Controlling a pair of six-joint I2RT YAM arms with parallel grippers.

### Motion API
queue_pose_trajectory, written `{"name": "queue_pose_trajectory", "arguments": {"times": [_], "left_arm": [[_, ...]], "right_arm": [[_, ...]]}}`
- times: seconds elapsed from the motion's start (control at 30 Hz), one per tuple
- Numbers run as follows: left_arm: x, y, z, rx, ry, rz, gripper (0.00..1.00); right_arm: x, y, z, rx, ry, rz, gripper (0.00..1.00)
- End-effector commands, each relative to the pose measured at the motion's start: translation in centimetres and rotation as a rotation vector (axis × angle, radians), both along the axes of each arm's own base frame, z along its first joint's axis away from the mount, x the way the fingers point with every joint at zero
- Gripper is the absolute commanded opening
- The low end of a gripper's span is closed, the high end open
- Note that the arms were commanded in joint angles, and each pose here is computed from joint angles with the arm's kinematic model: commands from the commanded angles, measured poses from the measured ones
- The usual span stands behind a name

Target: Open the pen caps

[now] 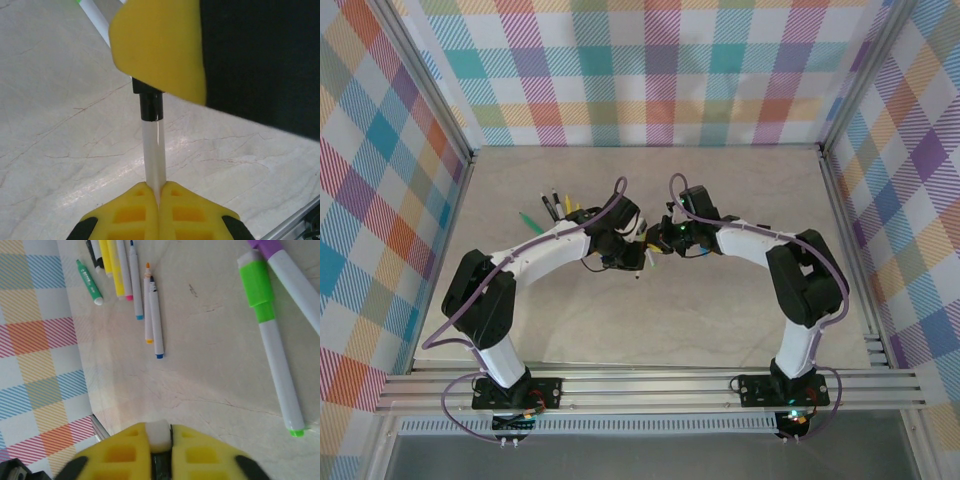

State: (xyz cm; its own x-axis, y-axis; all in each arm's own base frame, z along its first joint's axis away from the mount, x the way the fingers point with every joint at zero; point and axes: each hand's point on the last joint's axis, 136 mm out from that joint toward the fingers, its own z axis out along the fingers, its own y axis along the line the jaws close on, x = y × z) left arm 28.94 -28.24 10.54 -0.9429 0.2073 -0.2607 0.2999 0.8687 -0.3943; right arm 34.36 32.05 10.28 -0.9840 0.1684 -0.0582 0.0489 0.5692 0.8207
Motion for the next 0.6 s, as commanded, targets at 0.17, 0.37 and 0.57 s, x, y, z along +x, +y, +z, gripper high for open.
{"name": "queue_pose_trajectory", "arguments": {"times": [0.17,0.37,0.57], "left_arm": [[-0.2,-0.3,0.6,-0.004,-0.013,-0.023,0.13],[0.1,-1.2,-0.7,-0.023,0.019,-0.009,0.29],[0.1,-1.3,-1.4,-0.013,0.037,-0.007,0.17]], "right_arm": [[-0.1,1.1,0.8,0.044,-0.003,0.022,0.0],[-0.8,1.5,1.5,0.047,-0.014,0.03,0.0],[-0.9,1.1,1.5,0.043,-0.019,0.009,0.0]]}}
